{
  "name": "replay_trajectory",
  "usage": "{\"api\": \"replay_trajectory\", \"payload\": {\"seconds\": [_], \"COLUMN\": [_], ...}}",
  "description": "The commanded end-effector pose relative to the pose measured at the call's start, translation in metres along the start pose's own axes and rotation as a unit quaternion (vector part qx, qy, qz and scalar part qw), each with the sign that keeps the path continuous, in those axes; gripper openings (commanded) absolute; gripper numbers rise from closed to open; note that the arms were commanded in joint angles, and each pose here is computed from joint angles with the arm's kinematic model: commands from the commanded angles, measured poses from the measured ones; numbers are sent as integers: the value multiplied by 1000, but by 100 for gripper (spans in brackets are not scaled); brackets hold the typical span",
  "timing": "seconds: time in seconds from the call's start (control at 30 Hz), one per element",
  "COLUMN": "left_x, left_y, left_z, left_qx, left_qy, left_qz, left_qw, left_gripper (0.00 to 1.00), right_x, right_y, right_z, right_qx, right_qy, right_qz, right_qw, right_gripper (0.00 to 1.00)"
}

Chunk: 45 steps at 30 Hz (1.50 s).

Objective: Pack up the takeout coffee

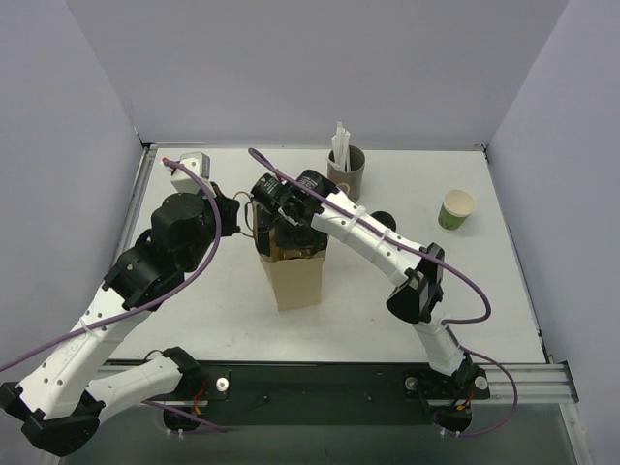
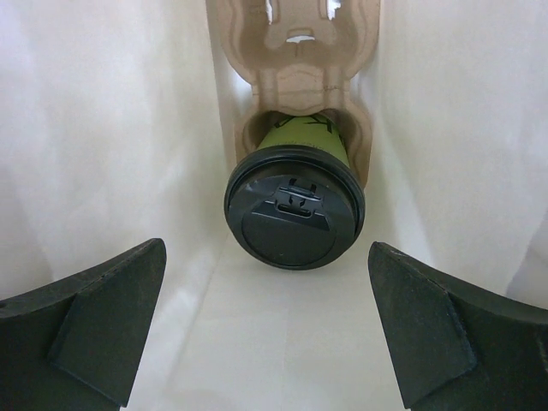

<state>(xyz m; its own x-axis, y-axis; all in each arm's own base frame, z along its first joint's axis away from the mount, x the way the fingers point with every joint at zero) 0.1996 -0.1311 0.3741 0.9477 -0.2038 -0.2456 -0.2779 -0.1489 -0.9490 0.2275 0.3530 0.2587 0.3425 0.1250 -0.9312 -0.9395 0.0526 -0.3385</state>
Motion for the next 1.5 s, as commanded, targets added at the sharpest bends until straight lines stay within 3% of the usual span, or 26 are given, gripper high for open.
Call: {"api": "replay_trajectory", "payload": {"seconds": [0.0,1.07,1.47], "left_x": [-3,-2,-2], "left_y": [-11,-8,-6], "left_z": [-2,3,4], "left_qx": [-9,1,3], "left_qy": [14,-3,-7], "left_qz": [-28,-26,-23], "left_qw": [999,1000,1000], "left_gripper": [0,0,0], "right_x": [-45,-116,-169], "right_y": [-5,-17,-23], "right_z": [-13,-29,-39], "right_qx": [17,53,71], "right_qy": [-17,-92,-190], "right_qz": [-35,-118,-183], "right_qw": [999,987,962], "right_gripper": [100,100,100]}}
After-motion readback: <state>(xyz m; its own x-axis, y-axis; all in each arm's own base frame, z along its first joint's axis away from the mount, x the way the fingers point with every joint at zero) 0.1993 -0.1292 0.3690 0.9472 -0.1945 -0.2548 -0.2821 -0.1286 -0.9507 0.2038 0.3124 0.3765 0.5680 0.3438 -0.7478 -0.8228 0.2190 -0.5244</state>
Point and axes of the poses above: each gripper's point midway between its finger pads, its own x axis out along the fingers, its own z axis along the line the jaws close on, y = z × x, the point moved 8 cm from there along -x, back along the fingers, and after that the axes turned 9 degrees about x, right-handed, at the moved point
